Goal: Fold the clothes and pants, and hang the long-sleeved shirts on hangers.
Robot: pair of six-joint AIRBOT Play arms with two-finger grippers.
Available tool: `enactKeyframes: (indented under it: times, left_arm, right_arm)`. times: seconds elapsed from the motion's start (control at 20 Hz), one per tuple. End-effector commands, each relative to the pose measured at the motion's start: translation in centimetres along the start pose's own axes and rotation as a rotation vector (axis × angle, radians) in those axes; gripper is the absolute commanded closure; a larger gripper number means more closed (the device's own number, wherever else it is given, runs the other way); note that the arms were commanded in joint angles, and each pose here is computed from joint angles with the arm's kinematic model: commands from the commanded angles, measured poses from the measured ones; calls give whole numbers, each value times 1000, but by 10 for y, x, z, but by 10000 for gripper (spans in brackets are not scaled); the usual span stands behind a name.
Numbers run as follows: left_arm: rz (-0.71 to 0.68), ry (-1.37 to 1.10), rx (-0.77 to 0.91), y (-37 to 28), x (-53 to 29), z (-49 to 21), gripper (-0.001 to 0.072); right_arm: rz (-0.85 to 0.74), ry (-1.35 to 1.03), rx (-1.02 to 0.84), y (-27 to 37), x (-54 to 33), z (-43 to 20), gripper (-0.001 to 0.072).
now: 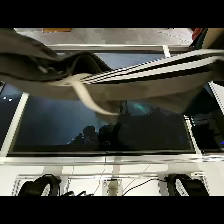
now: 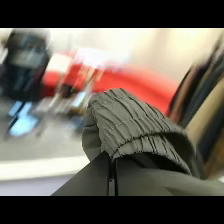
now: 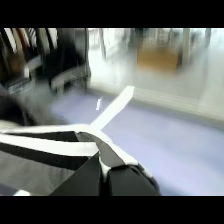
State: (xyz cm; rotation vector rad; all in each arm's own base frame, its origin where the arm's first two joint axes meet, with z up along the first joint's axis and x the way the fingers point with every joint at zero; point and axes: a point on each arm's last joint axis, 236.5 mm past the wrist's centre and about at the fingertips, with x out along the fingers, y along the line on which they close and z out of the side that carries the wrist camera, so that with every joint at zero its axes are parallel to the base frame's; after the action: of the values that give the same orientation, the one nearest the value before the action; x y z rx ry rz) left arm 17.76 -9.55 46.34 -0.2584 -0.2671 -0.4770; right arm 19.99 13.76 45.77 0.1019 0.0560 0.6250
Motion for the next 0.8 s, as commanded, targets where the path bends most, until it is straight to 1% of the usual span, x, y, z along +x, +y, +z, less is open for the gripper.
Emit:
enactKeyframes:
  times: [0.0,0.05,0.1,0.15,0.2,0.25,0.3,0.35,0.4,0.45,0.5,0.55,0.6,0.65,0.7,0.75]
  left_arm:
    - [-113,-184,-140,-36,-34,51,691]
    - [-103,-176,-131,-33,-34,49,691]
    - [-64,-143,-107,-24,-27,40,692]
    - [-8,-81,-109,-8,-17,23,693]
    - [75,35,-140,16,-2,-8,692]
    - [189,205,-155,48,10,-54,692]
    - [300,403,-155,80,15,-106,692]
    - [398,654,-159,108,11,-170,692]
    - [448,899,-175,124,0,-227,691]
    - [425,1156,-183,124,-16,-278,691]
    - [350,1352,-212,114,-29,-313,691]
    - [219,1489,-251,96,-34,-339,692]
    - [51,1538,-304,72,-27,-354,692]
    - [-112,1523,-366,48,-14,-359,692]
    - [-252,1476,-445,27,1,-357,692]
    - [-340,1417,-539,13,16,-350,692]
  right_arm:
    - [-17,-157,-109,37,-43,47,703]
    - [-55,-151,-125,29,-44,47,703]
    - [-121,-120,-124,10,-41,42,703]
    - [-207,-68,-93,-20,-34,31,703]
    - [-279,5,-55,-50,-24,13,703]
    - [-335,111,-3,-82,-9,-17,704]
    - [-345,238,64,-105,9,-54,703]
    - [-330,385,154,-122,28,-100,703]
    - [-289,554,249,-132,43,-153,702]
    - [-241,719,338,-132,48,-199,702]
    - [-197,856,400,-131,48,-234,702]
    - [-171,940,428,-132,46,-255,703]
    - [-155,968,416,-136,49,-265,703]
    - [-156,969,411,-142,54,-270,703]
    - [-156,966,402,-147,59,-272,703]
    - [-165,963,401,-151,61,-274,703]
